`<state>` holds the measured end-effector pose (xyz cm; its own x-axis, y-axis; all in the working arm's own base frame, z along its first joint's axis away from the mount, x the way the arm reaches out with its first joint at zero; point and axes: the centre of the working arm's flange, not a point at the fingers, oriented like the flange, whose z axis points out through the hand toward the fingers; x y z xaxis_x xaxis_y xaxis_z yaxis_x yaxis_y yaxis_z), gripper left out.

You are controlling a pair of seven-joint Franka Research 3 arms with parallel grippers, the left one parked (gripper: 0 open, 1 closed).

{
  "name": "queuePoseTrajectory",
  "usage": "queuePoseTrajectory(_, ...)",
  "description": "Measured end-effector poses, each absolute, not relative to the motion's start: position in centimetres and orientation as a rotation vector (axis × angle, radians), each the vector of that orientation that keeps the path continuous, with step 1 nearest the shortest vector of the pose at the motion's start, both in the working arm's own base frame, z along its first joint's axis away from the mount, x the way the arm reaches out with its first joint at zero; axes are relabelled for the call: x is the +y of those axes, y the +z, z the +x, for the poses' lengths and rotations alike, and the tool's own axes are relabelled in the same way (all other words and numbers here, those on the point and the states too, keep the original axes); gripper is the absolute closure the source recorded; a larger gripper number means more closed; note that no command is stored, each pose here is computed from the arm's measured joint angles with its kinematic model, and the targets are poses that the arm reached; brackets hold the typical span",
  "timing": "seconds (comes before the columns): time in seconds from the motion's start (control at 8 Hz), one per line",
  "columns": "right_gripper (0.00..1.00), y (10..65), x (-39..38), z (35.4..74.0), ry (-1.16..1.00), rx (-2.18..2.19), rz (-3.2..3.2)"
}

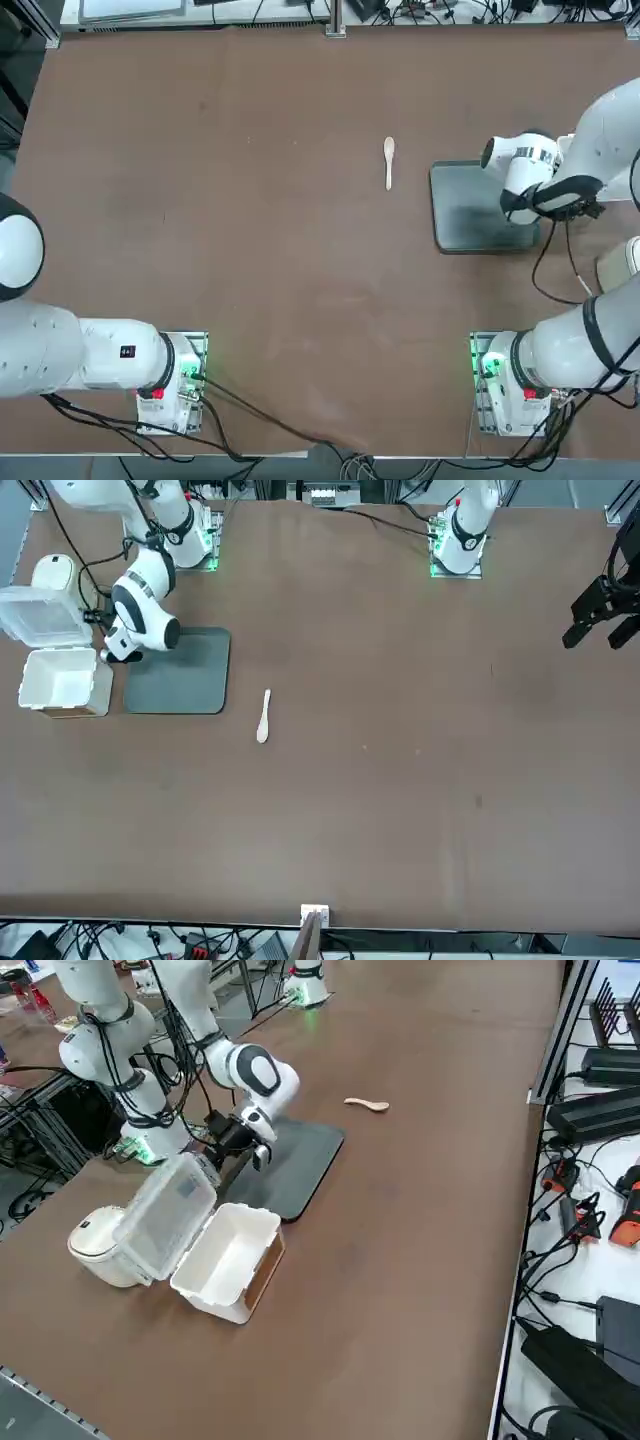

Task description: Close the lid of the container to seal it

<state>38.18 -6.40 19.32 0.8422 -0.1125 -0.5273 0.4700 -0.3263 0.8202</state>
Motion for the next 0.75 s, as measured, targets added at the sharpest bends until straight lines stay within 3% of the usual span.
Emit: queuePoseTrajectory(0.75,0.99,28.0,-8.4,47.8,-0.753,0.348,1.991)
